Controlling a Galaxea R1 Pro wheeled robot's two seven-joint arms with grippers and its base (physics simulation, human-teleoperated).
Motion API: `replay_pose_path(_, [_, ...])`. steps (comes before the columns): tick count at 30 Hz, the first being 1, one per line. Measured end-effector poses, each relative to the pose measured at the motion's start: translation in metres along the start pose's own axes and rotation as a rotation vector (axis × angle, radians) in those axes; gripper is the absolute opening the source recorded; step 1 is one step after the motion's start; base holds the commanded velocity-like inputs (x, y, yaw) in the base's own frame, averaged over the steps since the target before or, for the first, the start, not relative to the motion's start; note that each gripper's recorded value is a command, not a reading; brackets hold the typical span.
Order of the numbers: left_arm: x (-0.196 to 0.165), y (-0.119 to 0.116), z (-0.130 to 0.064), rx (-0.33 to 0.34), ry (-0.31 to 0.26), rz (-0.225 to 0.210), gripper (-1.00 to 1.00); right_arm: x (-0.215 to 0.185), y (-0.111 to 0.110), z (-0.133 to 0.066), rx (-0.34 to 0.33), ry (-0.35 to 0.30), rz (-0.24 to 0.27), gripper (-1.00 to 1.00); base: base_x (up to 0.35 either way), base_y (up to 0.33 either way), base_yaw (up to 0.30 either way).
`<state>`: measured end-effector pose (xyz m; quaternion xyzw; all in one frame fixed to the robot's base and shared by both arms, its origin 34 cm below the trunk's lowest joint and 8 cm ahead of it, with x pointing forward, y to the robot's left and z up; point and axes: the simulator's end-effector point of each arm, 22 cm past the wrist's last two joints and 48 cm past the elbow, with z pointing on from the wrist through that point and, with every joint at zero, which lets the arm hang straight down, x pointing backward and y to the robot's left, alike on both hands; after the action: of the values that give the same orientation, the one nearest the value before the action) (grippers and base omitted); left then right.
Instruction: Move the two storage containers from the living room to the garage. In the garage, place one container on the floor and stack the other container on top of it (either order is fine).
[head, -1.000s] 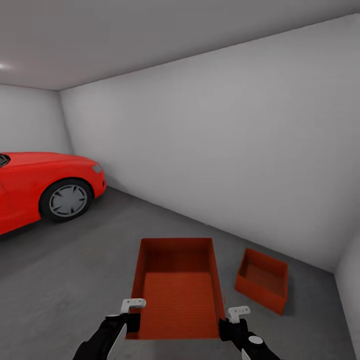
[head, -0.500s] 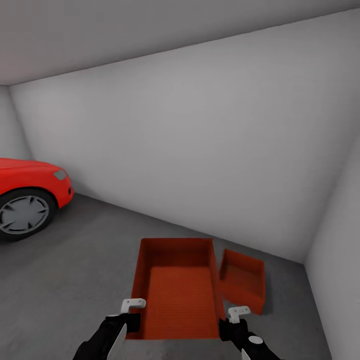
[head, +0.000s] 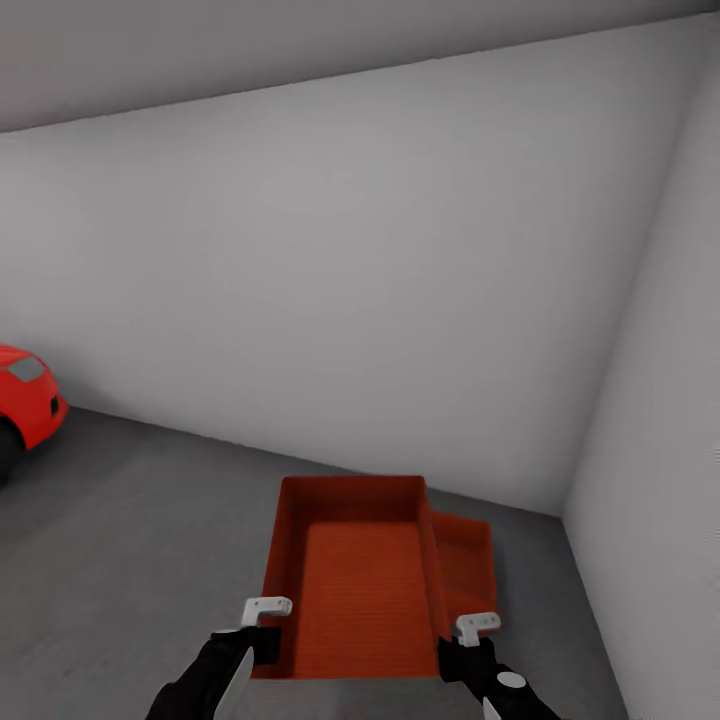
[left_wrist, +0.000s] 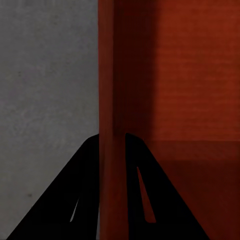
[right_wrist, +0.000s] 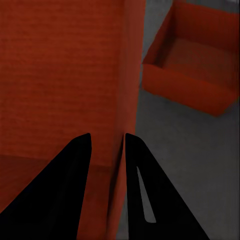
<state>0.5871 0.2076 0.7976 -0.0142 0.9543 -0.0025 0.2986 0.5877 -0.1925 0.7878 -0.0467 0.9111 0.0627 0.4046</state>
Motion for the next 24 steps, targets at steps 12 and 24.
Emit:
replay_pose_path(12, [0.0,-0.0002,0.0,0.0,0.0,0.0,-1.0,-0.0001,-0.0002,0.0,0.0,0.0,0.0,-1.0,0.321,-0.071,-0.297])
replay_pose_path(24, [0.0009,0.0,0.0006,0.0,0.002,0.0,-1.0,0.001,-0.0001,0.0004,0.0,0.002,0.0,-1.0,0.321,-0.068,-0.291])
